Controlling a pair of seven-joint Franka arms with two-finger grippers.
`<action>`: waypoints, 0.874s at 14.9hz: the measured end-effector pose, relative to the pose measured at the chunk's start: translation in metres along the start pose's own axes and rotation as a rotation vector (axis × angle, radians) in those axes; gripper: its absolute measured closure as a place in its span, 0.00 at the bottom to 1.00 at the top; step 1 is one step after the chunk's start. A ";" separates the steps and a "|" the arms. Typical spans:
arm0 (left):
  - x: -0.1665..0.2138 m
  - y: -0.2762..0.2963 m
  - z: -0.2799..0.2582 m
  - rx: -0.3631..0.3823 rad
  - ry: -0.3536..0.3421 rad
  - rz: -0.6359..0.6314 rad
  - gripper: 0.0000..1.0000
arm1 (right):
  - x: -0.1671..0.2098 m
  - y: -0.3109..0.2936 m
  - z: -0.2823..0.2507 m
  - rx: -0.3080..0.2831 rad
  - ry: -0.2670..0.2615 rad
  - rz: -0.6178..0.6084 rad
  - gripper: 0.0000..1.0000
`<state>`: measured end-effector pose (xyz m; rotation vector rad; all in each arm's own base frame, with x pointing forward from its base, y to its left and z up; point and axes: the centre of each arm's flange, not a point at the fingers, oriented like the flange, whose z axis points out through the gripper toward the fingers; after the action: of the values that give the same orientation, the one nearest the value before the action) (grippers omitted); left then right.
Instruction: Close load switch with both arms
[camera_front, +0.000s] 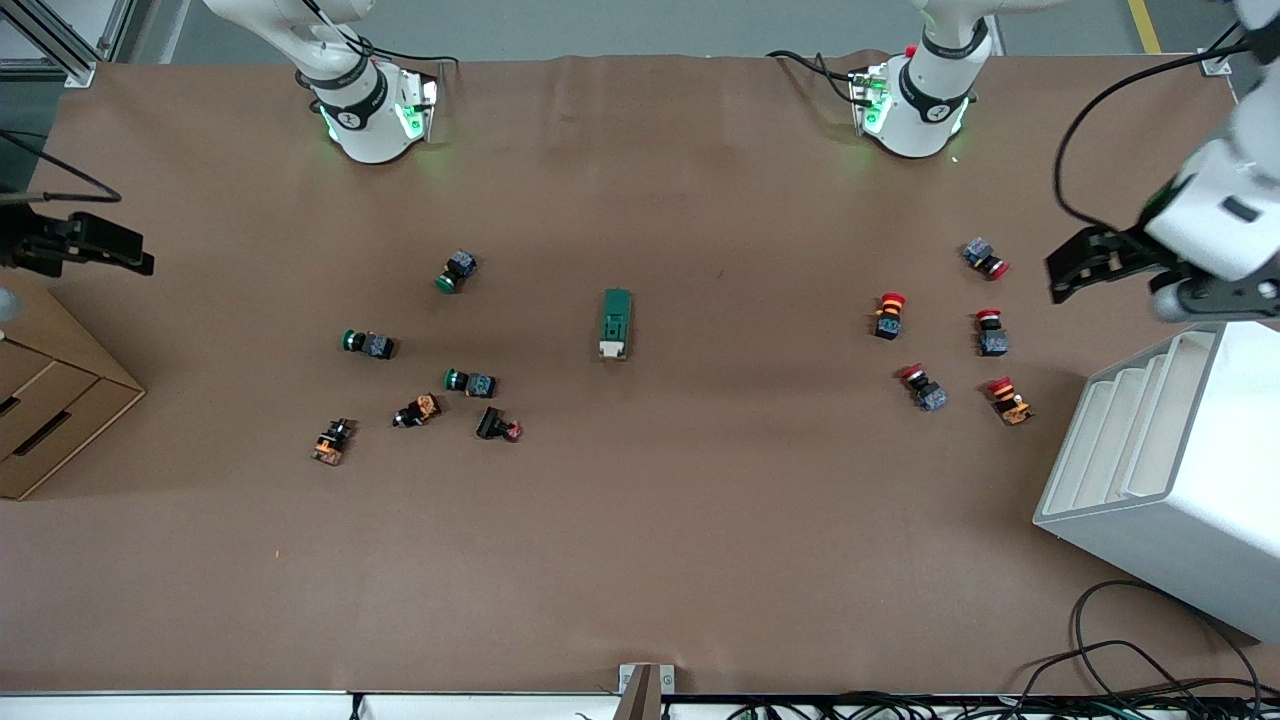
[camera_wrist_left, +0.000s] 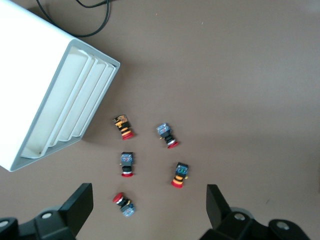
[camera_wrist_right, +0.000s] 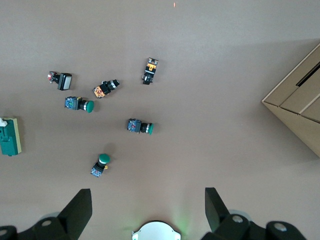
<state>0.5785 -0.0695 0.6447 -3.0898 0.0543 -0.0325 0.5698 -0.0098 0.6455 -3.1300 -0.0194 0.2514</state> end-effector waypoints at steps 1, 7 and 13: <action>-0.004 -0.012 -0.002 -0.005 0.000 0.014 0.00 | -0.004 -0.001 -0.002 0.000 0.003 -0.001 0.00; -0.036 -0.034 -0.018 -0.006 -0.001 0.035 0.00 | -0.012 -0.009 0.005 -0.002 -0.018 -0.016 0.00; -0.045 -0.045 -0.018 -0.006 -0.034 0.026 0.00 | -0.022 0.000 -0.007 -0.002 0.020 0.002 0.00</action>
<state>0.5342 -0.0242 0.6641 -3.0941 0.0926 0.0213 0.5495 -0.0102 0.6554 -3.1347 -0.0169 0.2199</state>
